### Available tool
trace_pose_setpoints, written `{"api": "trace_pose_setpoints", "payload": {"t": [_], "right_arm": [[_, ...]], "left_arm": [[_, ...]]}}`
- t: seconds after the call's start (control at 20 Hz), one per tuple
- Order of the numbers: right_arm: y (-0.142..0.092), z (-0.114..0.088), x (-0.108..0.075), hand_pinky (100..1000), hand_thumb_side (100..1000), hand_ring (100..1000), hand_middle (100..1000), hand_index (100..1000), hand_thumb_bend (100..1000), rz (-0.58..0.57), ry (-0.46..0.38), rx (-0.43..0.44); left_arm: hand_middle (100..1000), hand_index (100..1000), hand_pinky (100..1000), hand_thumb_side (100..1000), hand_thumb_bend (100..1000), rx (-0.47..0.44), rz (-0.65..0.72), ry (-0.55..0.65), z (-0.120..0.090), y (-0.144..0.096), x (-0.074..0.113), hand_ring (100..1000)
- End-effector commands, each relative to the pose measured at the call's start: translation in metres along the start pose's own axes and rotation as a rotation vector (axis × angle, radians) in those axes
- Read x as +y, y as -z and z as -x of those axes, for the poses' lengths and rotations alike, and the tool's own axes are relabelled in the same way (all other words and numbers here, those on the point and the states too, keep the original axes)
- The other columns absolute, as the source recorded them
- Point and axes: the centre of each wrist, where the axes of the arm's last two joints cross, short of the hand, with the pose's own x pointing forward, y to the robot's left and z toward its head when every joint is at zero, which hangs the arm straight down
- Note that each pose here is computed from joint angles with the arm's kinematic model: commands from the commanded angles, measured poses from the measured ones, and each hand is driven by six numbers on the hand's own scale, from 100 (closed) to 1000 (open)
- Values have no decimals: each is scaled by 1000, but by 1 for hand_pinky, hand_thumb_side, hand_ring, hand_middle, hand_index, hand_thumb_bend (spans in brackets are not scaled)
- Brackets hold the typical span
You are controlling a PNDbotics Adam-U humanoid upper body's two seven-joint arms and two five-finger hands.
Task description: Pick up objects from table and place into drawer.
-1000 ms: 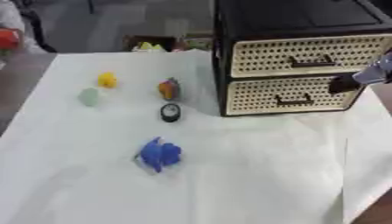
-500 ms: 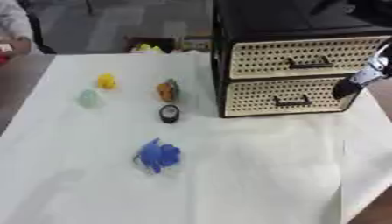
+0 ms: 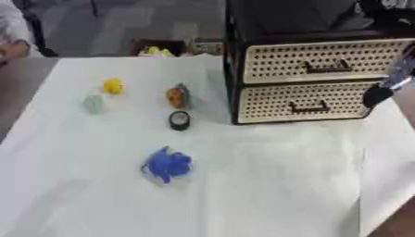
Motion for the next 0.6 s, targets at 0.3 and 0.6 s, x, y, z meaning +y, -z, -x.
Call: {"api": "trace_pose_setpoints", "payload": {"t": [0.3, 0.6], "right_arm": [[-14, 0, -11, 100, 541, 100, 100, 817, 1000, 31, 12, 41], [-16, -1, -2, 100, 541, 100, 100, 815, 1000, 43, 81, 132]], "left_arm": [[743, 819, 708, 799, 100, -12, 31, 13, -6, 7, 3, 758], [743, 819, 708, 799, 100, -13, 30, 10, -6, 8, 3, 759]]}}
